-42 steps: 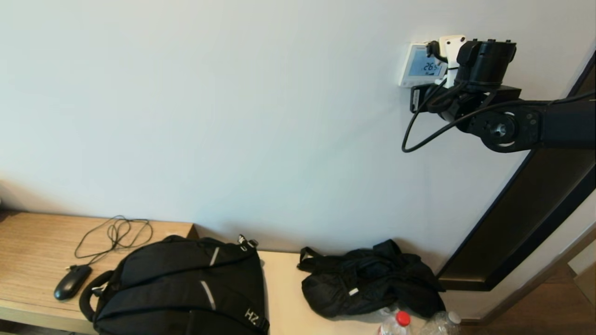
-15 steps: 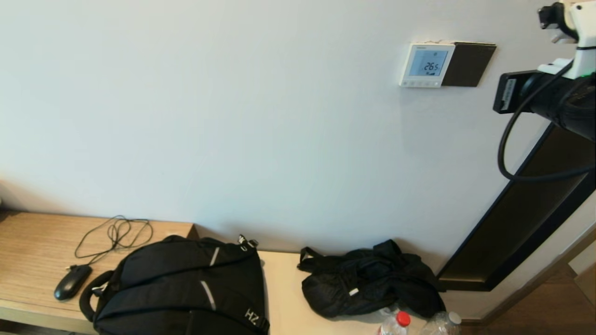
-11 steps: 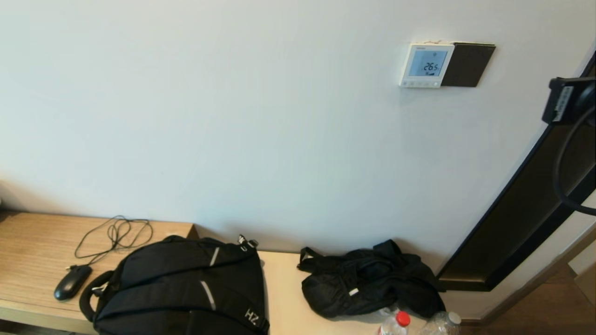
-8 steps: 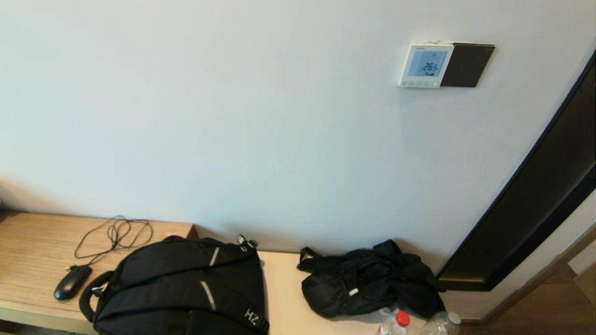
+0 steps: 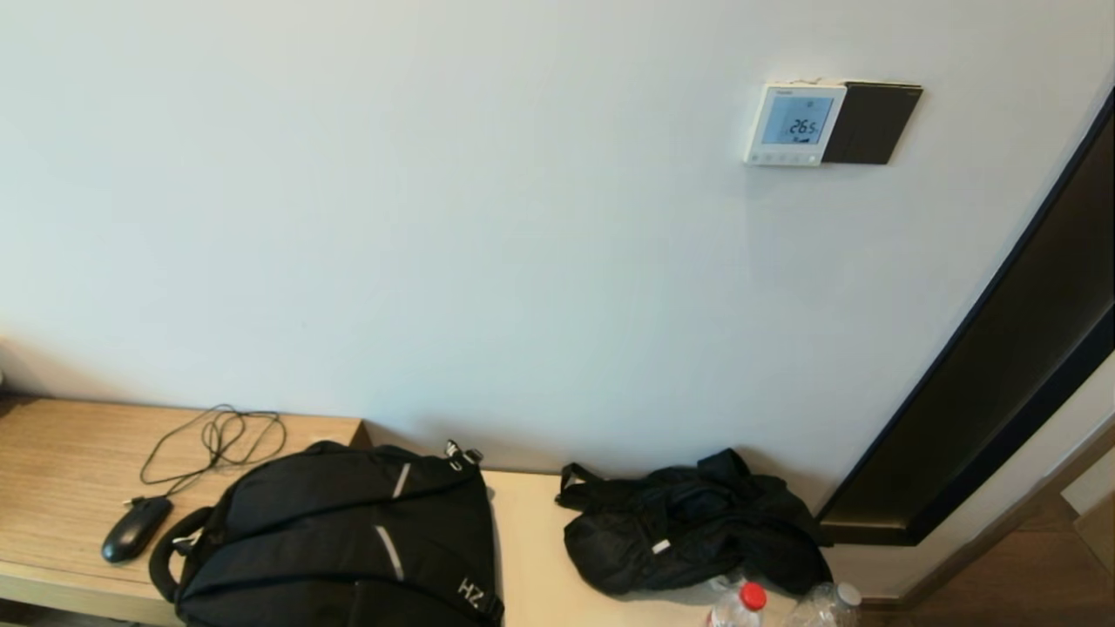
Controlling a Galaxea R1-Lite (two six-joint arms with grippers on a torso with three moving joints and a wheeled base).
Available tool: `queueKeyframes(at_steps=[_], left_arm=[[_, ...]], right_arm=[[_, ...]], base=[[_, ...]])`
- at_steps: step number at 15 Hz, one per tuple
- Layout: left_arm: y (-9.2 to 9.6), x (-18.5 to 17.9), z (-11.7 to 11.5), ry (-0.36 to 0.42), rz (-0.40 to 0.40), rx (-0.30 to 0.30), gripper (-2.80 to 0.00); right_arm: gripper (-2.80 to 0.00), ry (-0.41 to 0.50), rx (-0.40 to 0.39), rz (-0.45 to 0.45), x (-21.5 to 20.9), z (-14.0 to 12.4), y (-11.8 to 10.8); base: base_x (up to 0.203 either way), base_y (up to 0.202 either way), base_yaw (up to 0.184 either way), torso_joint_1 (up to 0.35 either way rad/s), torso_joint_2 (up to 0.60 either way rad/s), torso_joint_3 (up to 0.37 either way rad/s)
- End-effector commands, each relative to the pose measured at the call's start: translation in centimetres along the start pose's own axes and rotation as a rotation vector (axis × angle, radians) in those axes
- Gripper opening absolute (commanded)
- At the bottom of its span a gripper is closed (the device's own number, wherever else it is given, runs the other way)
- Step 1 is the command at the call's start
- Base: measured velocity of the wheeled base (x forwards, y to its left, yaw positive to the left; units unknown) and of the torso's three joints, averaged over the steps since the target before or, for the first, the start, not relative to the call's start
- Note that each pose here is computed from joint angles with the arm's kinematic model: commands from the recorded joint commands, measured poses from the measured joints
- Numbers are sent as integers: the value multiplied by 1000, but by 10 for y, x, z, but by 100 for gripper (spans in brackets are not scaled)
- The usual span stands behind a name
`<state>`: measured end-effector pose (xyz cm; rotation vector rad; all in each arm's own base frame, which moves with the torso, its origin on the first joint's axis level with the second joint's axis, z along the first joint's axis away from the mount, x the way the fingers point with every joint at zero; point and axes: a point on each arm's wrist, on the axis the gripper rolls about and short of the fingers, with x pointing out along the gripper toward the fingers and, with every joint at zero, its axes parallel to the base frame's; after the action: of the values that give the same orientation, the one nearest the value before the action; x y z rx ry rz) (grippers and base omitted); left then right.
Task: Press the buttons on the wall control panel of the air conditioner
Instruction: Turn off the central air conditioner
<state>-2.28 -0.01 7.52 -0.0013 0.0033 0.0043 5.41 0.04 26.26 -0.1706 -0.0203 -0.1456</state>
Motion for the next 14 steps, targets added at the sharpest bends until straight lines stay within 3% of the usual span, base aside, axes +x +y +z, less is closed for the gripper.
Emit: queueKeyframes(at_steps=[1, 6, 14], left_arm=[[0, 0, 0, 0, 0, 0, -280], [0, 0, 0, 0, 0, 0, -280], [0, 0, 0, 0, 0, 0, -280]], right_arm=[[-280, -18, 2, 21, -31, -32, -2], [-280, 51, 18, 107, -58, -98, 7], [-280, 83, 30, 195, -75, -160, 17]], base=[[0, 0, 0, 0, 0, 0], [0, 0, 0, 0, 0, 0], [0, 0, 0, 0, 0, 0]])
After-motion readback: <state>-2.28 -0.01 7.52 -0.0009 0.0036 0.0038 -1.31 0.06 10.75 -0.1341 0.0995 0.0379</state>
